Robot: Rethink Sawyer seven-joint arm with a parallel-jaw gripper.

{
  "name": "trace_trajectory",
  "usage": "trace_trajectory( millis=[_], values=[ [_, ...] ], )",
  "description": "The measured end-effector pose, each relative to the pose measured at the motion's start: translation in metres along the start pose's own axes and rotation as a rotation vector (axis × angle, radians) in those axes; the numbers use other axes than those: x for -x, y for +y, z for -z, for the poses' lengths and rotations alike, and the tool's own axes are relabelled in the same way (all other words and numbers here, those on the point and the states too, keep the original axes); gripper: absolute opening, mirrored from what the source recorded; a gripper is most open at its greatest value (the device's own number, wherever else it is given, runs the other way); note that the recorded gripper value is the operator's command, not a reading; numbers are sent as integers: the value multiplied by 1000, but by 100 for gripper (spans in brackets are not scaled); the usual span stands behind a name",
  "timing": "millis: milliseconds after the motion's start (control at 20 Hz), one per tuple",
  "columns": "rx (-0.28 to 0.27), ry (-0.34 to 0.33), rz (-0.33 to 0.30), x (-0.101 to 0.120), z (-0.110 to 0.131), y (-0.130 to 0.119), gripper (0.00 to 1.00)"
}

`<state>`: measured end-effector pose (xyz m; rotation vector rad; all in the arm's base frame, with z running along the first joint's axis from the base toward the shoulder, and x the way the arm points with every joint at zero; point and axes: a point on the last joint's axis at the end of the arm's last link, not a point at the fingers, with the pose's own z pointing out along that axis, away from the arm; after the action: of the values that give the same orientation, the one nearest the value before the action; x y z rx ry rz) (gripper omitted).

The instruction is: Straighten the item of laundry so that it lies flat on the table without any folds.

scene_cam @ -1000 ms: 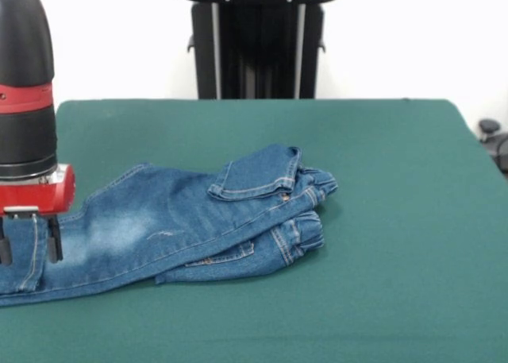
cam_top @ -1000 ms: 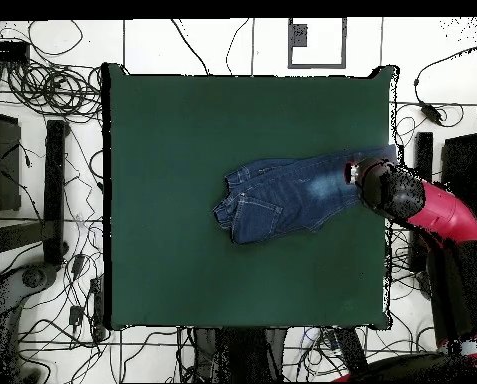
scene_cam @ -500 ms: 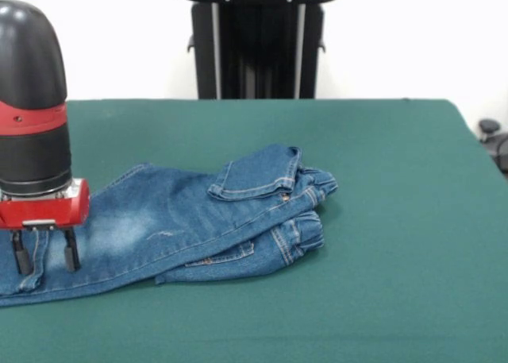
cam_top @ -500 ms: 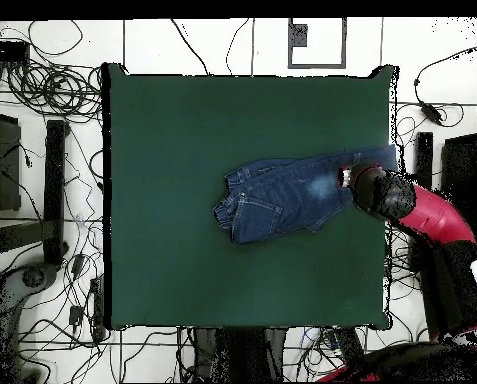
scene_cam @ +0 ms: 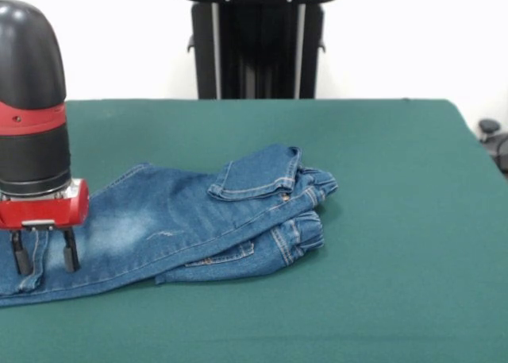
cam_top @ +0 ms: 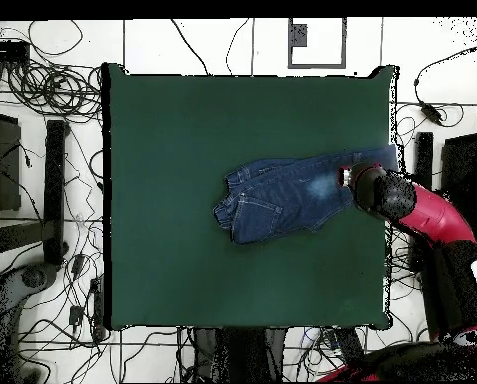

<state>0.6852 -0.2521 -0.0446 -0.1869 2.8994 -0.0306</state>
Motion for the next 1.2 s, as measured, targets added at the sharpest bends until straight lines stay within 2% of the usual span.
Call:
trace_trajectory(
  millis=[200,250,1200],
  values=[
    [2,-1,-2,0,0,-1,100],
    [6,-10,-12,0,0,-4,0],
    [47,-51,-67,-2,0,-16,0]
  ],
)
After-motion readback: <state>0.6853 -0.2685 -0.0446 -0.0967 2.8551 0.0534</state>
